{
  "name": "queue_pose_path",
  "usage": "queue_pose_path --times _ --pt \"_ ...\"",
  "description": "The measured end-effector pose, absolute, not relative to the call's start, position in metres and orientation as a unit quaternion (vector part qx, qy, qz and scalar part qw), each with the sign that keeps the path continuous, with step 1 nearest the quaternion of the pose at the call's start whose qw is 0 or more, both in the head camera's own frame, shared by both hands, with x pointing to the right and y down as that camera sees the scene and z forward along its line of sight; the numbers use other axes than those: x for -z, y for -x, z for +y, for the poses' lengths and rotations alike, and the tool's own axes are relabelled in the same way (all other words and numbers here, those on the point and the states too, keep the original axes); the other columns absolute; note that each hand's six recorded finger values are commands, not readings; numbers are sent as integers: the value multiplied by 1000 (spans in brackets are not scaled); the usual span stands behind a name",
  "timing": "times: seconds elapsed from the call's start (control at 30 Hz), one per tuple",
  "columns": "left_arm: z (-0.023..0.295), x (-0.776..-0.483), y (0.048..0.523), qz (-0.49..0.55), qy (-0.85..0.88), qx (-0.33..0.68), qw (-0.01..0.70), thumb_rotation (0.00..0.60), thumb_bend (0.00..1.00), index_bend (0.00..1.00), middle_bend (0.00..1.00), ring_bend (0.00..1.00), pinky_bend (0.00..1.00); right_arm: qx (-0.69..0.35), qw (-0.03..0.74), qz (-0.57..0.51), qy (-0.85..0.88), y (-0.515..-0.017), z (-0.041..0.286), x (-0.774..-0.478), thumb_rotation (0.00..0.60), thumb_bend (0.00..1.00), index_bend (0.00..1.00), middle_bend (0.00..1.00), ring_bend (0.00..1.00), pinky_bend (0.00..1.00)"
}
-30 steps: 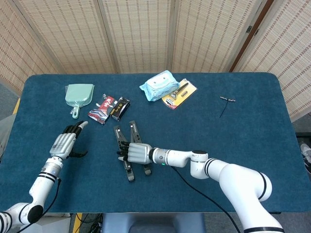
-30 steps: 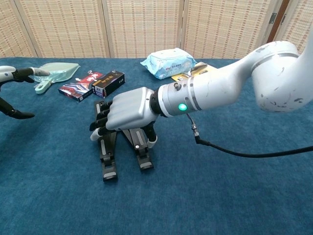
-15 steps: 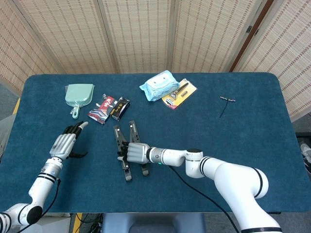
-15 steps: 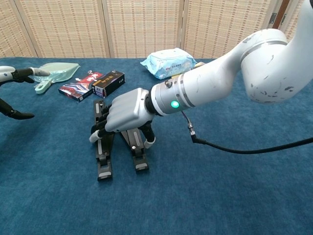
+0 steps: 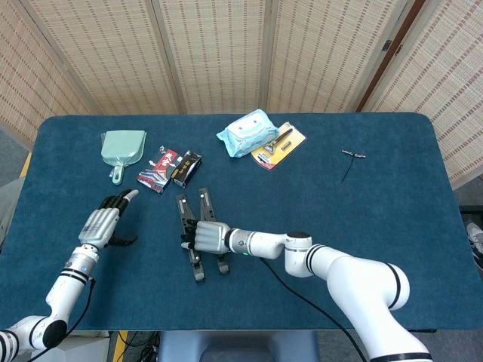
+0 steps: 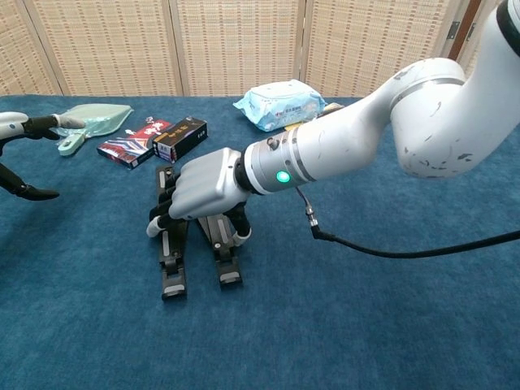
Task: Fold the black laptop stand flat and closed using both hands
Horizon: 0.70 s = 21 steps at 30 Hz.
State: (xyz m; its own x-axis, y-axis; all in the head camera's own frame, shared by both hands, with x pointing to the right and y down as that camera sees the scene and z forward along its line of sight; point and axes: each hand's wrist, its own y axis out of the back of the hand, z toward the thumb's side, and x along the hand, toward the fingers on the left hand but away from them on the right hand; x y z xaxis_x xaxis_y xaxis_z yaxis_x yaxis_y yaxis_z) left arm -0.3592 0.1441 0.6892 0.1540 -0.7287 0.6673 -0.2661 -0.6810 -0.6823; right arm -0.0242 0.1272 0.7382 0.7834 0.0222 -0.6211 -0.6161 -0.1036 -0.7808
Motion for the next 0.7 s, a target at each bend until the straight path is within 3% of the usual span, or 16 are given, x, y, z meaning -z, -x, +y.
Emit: queue_pose_path --times 0.2,0.33,0.47,0.7 --pt "145 -689 359 338 732 553 210 600 213 0 15 82 0 -247 631 199 708 28 125 -738 600 196 3 315 0 0" --pt "146 -690 358 338 733 552 209 600 213 0 15 82 0 -241 632 195 710 28 125 -738 600 205 66 425 3 0" --pt "147 -691 357 337 734 551 209 600 212 0 15 82 0 -235 633 187 713 28 125 -738 600 207 107 540 87 0" --pt "148 -691 357 336 735 552 209 600 213 0 15 82 0 -227 632 178 719 26 126 -740 600 222 136 657 230 0"
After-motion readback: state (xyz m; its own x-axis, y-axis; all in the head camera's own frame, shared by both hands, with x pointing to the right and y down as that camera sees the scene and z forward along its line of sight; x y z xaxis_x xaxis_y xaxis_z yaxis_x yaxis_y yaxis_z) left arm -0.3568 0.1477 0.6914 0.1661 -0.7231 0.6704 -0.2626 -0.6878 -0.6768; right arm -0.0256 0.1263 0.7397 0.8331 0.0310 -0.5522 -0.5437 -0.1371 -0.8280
